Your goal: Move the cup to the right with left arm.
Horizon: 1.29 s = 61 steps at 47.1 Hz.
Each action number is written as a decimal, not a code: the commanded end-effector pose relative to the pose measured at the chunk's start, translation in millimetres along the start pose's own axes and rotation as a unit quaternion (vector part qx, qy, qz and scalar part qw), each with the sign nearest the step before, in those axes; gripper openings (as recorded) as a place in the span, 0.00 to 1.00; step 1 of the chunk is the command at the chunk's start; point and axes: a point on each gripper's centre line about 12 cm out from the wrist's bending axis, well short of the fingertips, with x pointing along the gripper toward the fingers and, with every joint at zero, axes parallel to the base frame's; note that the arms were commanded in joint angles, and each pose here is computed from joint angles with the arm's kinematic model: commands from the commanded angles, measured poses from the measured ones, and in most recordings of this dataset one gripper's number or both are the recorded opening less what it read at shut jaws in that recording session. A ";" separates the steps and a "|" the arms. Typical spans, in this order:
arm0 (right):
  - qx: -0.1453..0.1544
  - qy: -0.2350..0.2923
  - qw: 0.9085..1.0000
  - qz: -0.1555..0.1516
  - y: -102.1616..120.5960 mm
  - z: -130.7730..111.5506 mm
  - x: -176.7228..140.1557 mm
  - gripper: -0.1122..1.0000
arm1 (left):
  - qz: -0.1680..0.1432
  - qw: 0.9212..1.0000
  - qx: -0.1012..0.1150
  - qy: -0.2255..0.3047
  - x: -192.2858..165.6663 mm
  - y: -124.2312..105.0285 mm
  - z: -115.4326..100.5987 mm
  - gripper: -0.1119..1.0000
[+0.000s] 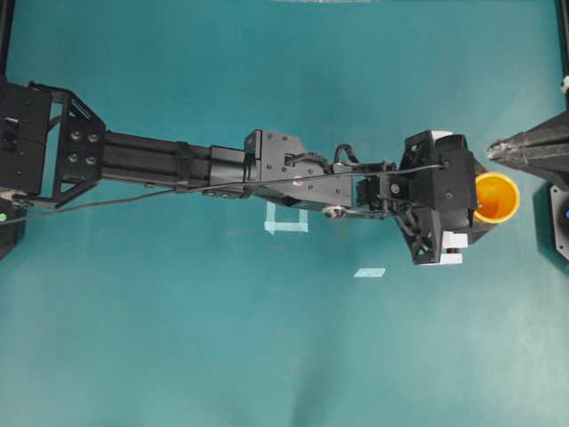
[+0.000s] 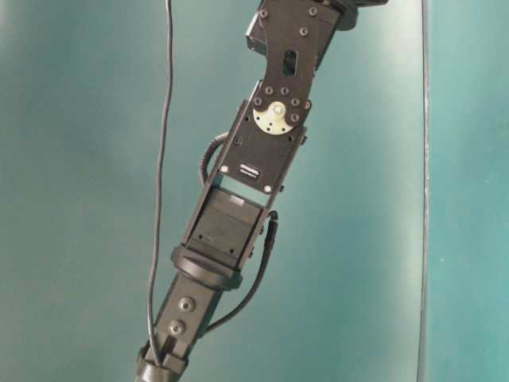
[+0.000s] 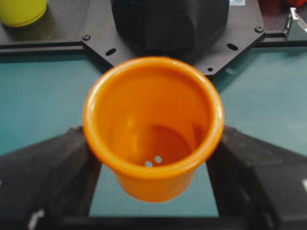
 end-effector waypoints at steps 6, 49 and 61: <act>-0.001 -0.018 1.000 0.001 1.1 14.3 0.5 0.09 | 0.001 1.000 -0.002 -0.008 -9.4 1.8 21.5 0.67; -0.001 -0.018 1.000 0.001 1.1 13.7 0.5 0.10 | 0.004 1.000 -0.002 0.009 -9.4 6.4 17.3 0.67; -0.002 -0.018 1.000 0.001 1.1 14.3 0.5 0.10 | 0.003 1.000 -0.003 0.010 -9.0 6.3 16.4 0.67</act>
